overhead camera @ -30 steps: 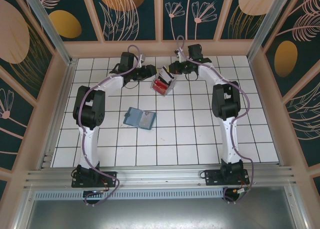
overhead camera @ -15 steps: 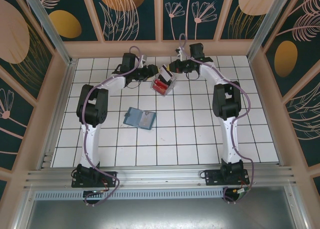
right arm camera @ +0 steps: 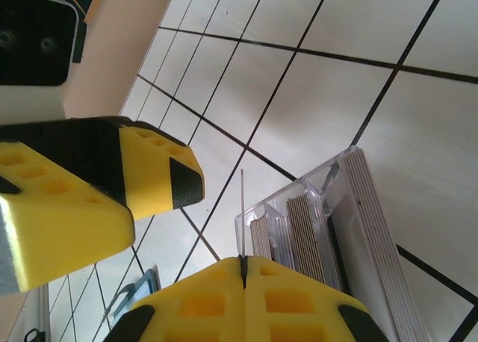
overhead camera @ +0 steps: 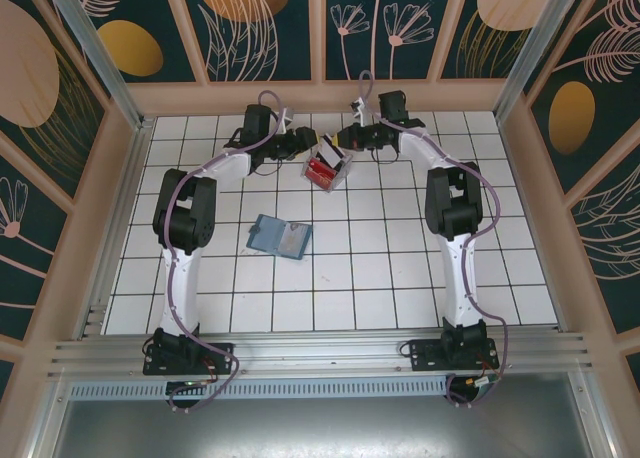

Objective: Put the credit cards into the card holder
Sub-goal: Insert the card into the card holder.

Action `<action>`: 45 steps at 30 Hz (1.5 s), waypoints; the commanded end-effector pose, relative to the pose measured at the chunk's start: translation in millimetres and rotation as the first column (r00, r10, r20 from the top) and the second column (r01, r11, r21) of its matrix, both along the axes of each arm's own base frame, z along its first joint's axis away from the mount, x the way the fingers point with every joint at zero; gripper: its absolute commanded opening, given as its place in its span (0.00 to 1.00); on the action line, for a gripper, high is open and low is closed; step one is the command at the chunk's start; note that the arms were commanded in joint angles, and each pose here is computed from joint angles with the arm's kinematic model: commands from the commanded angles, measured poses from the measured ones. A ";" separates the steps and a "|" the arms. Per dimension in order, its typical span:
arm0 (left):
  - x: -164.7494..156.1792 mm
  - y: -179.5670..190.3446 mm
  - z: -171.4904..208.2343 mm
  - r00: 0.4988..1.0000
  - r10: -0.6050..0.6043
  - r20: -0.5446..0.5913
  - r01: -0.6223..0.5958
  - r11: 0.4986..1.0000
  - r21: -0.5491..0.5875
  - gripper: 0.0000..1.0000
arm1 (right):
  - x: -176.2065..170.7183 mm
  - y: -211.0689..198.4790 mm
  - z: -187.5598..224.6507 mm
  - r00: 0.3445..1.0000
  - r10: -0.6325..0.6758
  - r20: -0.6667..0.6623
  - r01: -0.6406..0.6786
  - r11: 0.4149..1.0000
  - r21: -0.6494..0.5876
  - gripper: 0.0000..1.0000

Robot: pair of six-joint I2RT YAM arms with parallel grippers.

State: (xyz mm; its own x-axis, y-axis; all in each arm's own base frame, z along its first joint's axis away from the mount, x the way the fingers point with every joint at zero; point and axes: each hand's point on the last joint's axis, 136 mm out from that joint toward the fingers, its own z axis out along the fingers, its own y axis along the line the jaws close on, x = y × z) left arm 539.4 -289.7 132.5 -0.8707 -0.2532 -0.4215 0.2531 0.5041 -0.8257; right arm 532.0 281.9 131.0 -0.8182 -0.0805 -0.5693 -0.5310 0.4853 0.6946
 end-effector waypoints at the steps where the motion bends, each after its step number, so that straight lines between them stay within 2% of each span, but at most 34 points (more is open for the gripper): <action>1: -9.1 0.4 27.9 0.998 -0.030 0.051 0.033 0.997 -0.067 0.57 | -13.3 4.7 45.2 0.998 0.033 0.058 -0.037 0.996 0.081 0.01; 9: -39.9 13.2 36.9 0.998 -0.054 0.041 0.060 0.981 -0.183 0.56 | -51.6 7.0 66.9 0.999 0.022 0.044 -0.031 0.977 0.210 0.00; 14: -62.6 12.4 56.7 0.992 -0.096 0.082 0.115 0.957 -0.265 0.56 | -65.9 16.3 72.3 0.999 0.034 0.036 -0.042 0.971 0.234 0.01; 21: -74.4 12.5 73.2 0.987 -0.118 0.112 0.148 0.936 -0.319 0.53 | -72.6 34.6 73.1 0.998 0.050 0.024 -0.054 0.964 0.262 0.00; 23: -75.6 12.6 75.7 0.986 -0.120 0.118 0.152 0.935 -0.319 0.45 | -73.8 37.4 74.9 0.999 0.048 0.023 -0.052 0.960 0.276 0.00; 25: -76.3 12.7 77.0 0.986 -0.121 0.119 0.153 0.936 -0.317 0.31 | -76.6 39.4 78.0 0.999 0.048 0.021 -0.052 0.954 0.297 0.01; 27: -76.7 12.9 78.7 0.985 -0.121 0.125 0.155 0.938 -0.311 0.12 | -78.6 39.5 77.0 0.999 0.040 0.013 -0.042 0.953 0.300 0.02; 29: -77.5 12.7 78.8 0.984 -0.125 0.130 0.159 0.941 -0.298 0.00 | -81.7 37.9 78.5 0.999 0.045 0.010 -0.046 0.953 0.301 0.07; 30: -77.8 13.1 78.6 0.983 -0.128 0.133 0.162 0.944 -0.288 0.00 | -84.0 36.7 78.7 0.999 0.051 0.006 -0.050 0.953 0.300 0.11; 32: -79.9 11.8 75.9 0.979 -0.152 0.133 0.183 0.947 -0.263 0.00 | -89.8 36.2 80.6 0.997 0.079 -0.002 -0.075 0.953 0.293 0.25; 35: -84.8 8.8 75.1 0.970 -0.202 0.136 0.230 0.942 -0.243 0.00 | -97.1 38.2 83.1 0.992 0.123 -0.006 -0.116 0.954 0.277 0.28; 41: -84.1 6.2 71.8 0.961 -0.247 0.127 0.268 0.942 -0.199 0.00 | -110.7 42.6 82.5 0.979 0.204 -0.010 -0.195 0.948 0.253 0.20; 44: -82.4 5.6 71.0 0.959 -0.258 0.121 0.278 0.942 -0.191 0.00 | -116.3 46.0 77.8 0.977 0.215 -0.013 -0.206 0.951 0.232 0.01; 45: -81.0 6.4 69.8 0.960 -0.255 0.118 0.274 0.944 -0.183 0.00 | -117.2 46.6 77.4 0.977 0.214 -0.014 -0.205 0.951 0.231 0.00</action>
